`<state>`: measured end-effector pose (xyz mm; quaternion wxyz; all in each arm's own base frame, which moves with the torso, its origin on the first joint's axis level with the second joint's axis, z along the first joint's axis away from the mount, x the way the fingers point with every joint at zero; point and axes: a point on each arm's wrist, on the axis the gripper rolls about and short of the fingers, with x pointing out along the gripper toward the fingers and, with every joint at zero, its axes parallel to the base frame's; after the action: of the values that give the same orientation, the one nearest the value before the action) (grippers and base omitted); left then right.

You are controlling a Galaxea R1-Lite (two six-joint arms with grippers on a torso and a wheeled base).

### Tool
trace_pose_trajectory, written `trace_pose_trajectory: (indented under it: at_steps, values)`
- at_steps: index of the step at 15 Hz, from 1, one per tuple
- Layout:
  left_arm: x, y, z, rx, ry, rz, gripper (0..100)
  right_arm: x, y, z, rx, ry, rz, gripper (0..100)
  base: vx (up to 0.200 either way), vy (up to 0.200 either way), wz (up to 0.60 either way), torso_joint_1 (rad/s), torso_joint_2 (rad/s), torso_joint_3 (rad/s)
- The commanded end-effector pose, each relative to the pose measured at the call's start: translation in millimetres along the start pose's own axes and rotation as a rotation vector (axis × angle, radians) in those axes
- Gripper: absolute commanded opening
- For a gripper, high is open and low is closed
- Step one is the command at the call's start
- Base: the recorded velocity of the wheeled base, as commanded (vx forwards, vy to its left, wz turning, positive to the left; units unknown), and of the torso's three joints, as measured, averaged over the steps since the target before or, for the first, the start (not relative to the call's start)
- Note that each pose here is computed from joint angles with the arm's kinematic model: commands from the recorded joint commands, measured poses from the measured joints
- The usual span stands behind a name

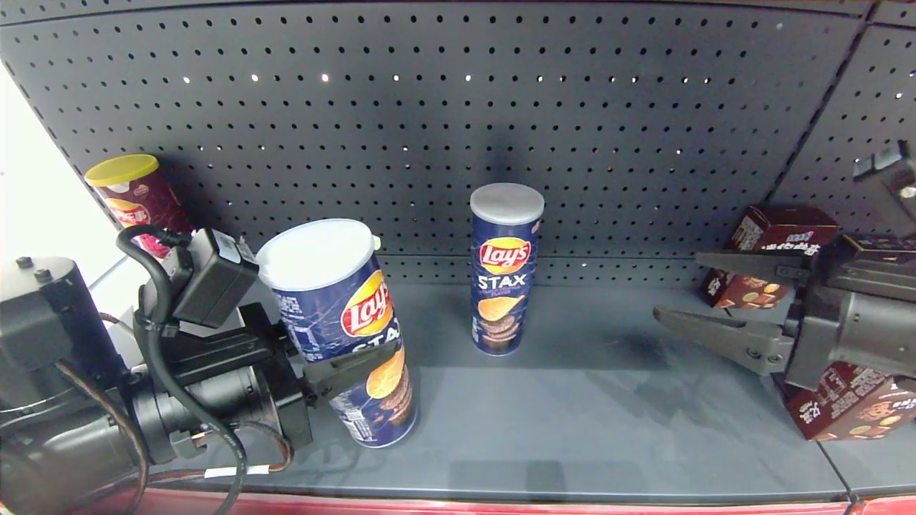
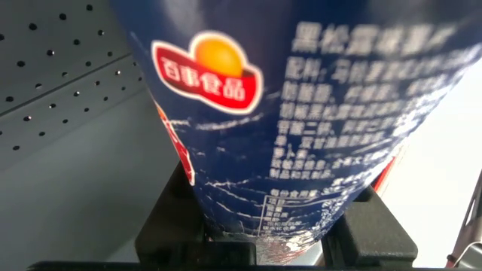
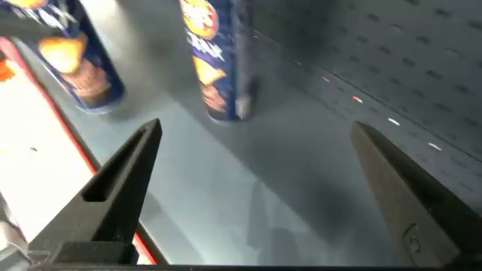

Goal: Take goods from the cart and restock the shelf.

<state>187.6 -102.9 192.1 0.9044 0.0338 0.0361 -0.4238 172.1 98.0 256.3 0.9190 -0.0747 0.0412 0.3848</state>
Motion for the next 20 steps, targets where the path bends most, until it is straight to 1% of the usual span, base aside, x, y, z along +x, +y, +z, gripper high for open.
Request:
trace_pose_trajectory:
  at_steps: [1,4,5,6,8,11,12,13,20]
  values:
    - [0,0.5,0.4,0.000,-0.001,0.002,0,29,-2,0,0.015,0.030,0.028,100,0.000,0.000,0.00,0.000,0.00,0.000]
    - [0,0.7,1.3,0.002,-0.006,0.002,0,57,-12,-2,-0.007,0.036,0.023,100,0.000,0.000,0.00,0.000,0.00,0.000]
    - [0,0.5,0.4,0.000,-0.001,0.002,0,65,-14,-2,-0.014,0.014,0.080,100,0.000,0.000,0.00,0.000,0.00,0.000]
    - [0,0.4,0.7,0.001,-0.003,0.002,0,69,-17,-2,-0.036,-0.029,0.137,100,0.000,0.000,0.00,0.000,0.00,0.000]
    - [0,0.5,0.4,0.000,-0.001,0.002,0,83,-22,-7,-0.073,-0.058,0.160,100,0.000,0.000,0.00,0.000,0.00,0.000]
    - [0,0.8,-0.1,0.000,0.000,0.003,0,94,-26,-5,-0.079,-0.076,0.185,100,0.000,0.000,0.00,0.000,0.00,0.000]
    - [0,0.8,-0.1,0.000,0.000,0.003,0,100,-28,-8,-0.091,-0.106,0.264,100,0.000,0.000,0.00,0.000,0.00,0.000]
    - [0,0.8,0.3,0.000,-0.001,0.003,0,104,-32,-10,-0.101,-0.126,0.280,100,0.000,0.000,0.00,0.000,0.00,0.000]
    - [0,0.8,0.3,0.000,-0.001,0.003,0,124,-36,-17,-0.100,-0.125,0.316,100,0.000,0.000,0.00,0.000,0.00,0.000]
